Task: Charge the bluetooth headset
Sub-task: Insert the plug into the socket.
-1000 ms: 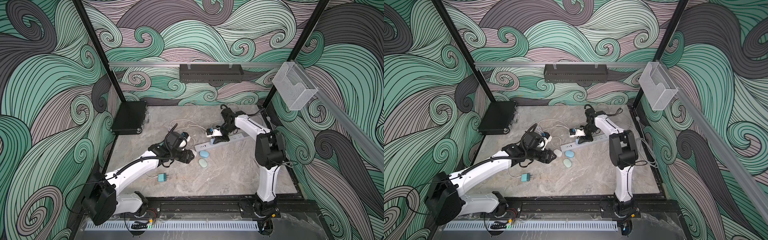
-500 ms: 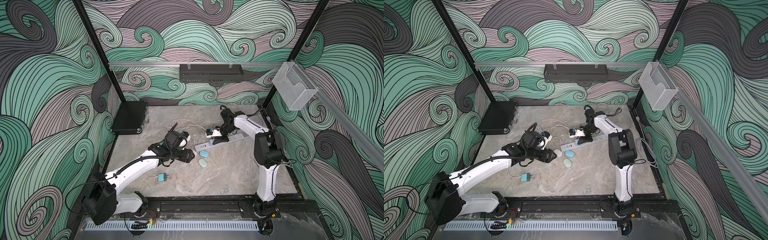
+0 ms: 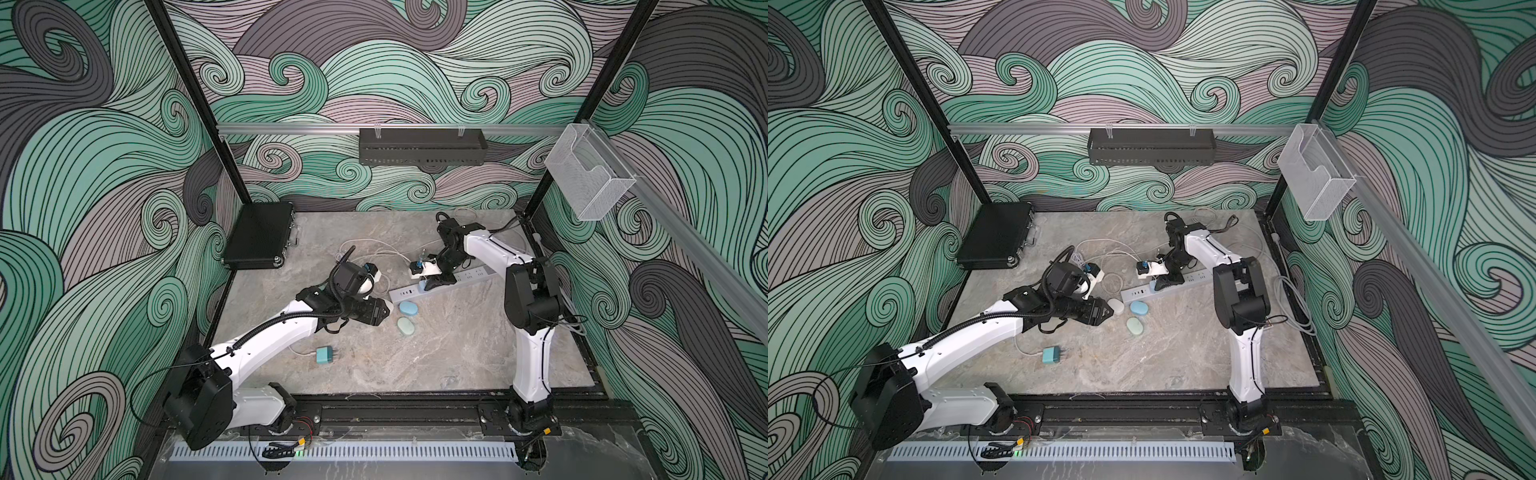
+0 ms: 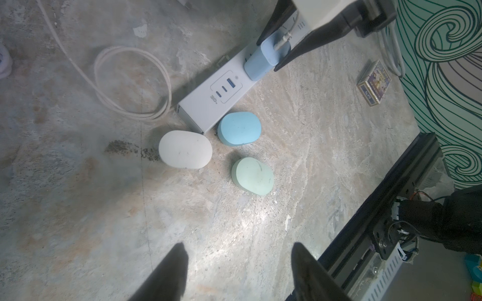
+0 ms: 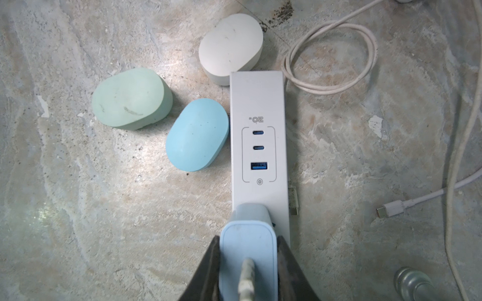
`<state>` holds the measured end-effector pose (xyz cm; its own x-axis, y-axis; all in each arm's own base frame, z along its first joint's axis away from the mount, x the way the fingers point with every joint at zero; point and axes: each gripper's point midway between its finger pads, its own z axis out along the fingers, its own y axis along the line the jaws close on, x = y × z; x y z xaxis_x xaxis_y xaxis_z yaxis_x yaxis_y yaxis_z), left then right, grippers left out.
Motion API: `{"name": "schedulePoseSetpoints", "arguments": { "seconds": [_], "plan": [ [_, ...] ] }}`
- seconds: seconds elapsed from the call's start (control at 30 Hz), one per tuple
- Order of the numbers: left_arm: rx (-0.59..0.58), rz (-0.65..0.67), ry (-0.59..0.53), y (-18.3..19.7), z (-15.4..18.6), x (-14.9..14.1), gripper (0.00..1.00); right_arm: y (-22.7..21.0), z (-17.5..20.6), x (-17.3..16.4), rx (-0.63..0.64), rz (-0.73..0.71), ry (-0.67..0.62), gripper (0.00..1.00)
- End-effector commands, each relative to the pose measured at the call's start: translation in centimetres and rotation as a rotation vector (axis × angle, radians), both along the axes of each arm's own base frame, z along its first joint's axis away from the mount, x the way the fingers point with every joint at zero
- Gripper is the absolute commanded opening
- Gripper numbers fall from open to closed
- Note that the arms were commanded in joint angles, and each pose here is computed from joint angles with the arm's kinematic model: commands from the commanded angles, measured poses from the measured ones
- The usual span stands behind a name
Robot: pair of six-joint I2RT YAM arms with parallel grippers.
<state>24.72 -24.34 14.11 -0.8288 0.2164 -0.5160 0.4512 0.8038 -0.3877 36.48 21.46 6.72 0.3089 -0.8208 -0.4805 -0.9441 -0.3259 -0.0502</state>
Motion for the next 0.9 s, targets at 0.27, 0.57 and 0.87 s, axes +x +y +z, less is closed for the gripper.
{"name": "schedulePoseSetpoints", "arguments": {
  "seconds": [0.27,0.57,0.87],
  "plan": [
    [0.027,0.006,-0.009,0.3,0.9,1.0,0.63,-2.8,-6.3,-2.3,-0.156,-0.005,0.154,0.0],
    [0.03,0.031,0.001,0.7,0.7,1.4,0.63,-2.7,-6.6,-2.0,-0.159,-0.025,0.158,0.0],
    [0.02,0.052,0.009,0.8,0.7,1.9,0.63,-2.5,-7.5,-3.9,-0.208,-0.011,0.142,0.0]
  ]
}}
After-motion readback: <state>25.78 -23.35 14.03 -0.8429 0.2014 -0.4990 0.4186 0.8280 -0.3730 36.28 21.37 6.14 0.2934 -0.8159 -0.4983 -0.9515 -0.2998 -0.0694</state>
